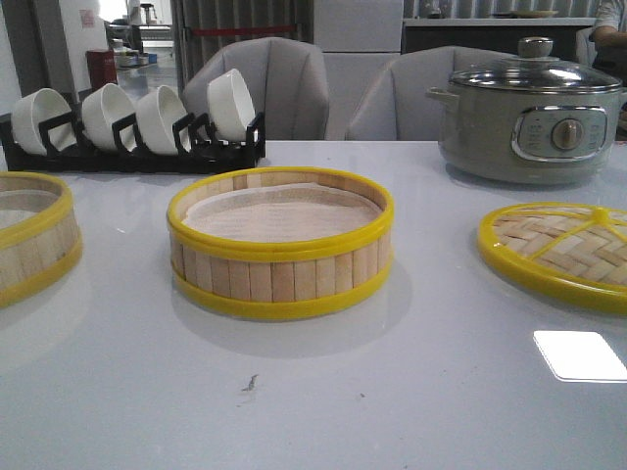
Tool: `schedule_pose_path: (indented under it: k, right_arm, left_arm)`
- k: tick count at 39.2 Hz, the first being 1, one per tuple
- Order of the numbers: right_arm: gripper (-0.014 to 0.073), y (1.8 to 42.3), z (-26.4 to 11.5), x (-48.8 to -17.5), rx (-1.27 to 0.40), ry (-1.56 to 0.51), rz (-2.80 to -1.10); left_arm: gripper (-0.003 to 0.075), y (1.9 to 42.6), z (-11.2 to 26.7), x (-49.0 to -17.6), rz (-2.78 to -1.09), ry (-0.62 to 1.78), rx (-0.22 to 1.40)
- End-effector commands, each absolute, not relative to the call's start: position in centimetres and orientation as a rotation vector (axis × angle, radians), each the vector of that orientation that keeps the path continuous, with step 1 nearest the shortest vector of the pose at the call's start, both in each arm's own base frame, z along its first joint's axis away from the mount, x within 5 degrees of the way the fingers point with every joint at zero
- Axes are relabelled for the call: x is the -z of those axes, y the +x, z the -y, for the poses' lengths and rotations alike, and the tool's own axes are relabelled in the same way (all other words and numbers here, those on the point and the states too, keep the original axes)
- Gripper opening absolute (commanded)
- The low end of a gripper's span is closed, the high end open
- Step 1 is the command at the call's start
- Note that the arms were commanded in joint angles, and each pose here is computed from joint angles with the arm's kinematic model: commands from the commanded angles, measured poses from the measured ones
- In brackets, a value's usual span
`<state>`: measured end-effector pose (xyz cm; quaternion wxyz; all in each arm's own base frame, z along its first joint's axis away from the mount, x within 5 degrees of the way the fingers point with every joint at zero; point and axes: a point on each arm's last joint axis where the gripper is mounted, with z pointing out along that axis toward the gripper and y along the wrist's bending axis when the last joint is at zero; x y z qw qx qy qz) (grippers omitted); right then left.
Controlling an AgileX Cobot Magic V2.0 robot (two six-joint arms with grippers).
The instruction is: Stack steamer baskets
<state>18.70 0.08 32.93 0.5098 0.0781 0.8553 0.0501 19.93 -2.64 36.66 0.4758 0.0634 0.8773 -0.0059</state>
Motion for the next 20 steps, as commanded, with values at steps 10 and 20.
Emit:
schedule_pose_path:
  k: [10,20]
  right_arm:
    - [0.0415,19.3,0.0,-36.0,-0.125,0.164,-1.817]
    - [0.0415,19.4,0.0,-36.2,-0.126,0.162,-1.795]
  left_arm:
    - [0.0549,24.2,3.7,-35.3,-2.14,0.145,0.063]
    - [0.0549,29.0,4.8,-30.8,-2.238,0.125,0.103]
